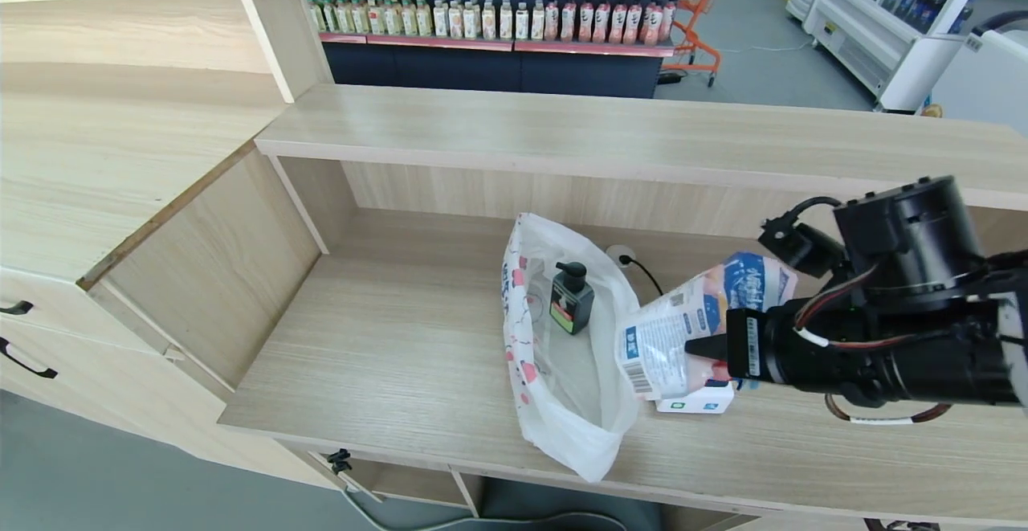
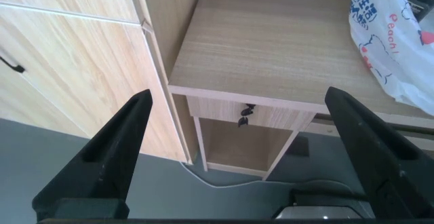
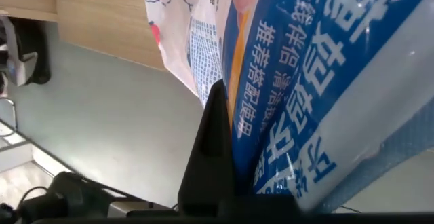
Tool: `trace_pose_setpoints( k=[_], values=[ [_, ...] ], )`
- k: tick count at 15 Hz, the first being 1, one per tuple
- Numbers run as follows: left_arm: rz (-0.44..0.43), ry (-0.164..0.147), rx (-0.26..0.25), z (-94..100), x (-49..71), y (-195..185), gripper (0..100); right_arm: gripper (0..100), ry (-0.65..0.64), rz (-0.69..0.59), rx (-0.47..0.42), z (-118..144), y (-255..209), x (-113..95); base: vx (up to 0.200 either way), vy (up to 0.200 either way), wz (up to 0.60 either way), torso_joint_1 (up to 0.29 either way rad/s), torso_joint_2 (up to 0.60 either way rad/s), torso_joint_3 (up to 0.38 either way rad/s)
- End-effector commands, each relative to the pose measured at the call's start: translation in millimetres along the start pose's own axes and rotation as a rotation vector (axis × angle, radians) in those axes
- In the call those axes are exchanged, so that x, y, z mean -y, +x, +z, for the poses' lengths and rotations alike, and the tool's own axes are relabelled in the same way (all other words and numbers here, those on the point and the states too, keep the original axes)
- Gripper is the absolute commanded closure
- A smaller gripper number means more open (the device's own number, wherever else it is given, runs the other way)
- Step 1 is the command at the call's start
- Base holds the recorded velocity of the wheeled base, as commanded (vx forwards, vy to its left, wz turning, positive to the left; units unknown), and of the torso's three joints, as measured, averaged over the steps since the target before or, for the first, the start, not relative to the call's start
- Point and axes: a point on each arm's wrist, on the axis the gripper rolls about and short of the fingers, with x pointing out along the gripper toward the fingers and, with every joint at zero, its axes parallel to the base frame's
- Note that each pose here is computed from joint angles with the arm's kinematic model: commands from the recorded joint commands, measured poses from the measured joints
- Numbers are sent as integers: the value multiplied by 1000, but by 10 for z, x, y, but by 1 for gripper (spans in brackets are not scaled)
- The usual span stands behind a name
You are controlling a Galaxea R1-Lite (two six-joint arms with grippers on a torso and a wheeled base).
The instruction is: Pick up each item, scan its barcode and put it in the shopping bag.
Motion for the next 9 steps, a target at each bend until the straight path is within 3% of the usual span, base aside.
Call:
trace_pose_setpoints(
  k=[1, 9],
  values=[
    [1, 1, 0, -1, 0, 0, 0, 100, -30, -37, -96, -118, 350, -27, 0, 0, 0, 0, 0, 0],
    [1, 1, 0, -1, 0, 0, 0, 100, -149, -72, -81, -140, 1013, -2, 0, 0, 0, 0, 0, 0]
  ],
)
